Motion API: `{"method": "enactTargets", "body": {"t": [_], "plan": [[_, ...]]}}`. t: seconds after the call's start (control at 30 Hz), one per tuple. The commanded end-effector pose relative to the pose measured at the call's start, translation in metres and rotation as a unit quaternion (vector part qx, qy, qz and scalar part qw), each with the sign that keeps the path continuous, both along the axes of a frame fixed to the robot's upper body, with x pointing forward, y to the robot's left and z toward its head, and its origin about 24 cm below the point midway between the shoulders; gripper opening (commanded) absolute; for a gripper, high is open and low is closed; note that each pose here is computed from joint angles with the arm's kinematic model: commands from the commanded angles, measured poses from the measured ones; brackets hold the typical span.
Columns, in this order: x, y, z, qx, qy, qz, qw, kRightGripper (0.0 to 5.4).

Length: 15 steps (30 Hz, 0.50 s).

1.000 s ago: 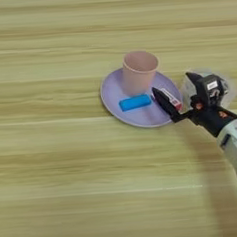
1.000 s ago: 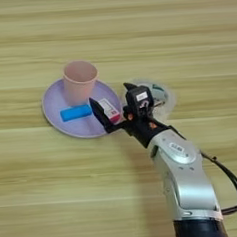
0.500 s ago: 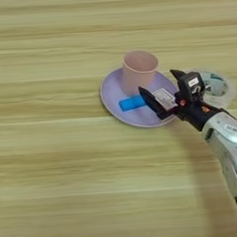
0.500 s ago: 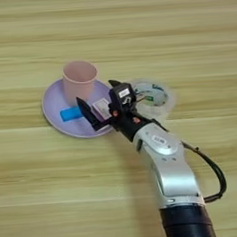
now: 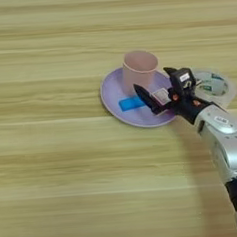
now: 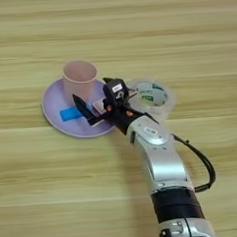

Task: Move the objects on the table

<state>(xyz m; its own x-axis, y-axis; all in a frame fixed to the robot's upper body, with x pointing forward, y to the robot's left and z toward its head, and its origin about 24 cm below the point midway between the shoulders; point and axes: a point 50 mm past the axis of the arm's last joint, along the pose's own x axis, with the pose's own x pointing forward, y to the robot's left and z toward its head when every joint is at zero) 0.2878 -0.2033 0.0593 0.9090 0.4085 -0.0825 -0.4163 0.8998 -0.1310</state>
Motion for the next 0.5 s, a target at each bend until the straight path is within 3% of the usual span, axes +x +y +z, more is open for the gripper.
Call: {"method": "enactTargets", "body": {"t": [0.03,0.5], "plan": [[0.016,0.004,0.035,-0.006,-0.074,0.01,0.9972,5.36],[0.029,0.013,0.037,0.002,-0.075,0.023,0.9969,5.36]]}}
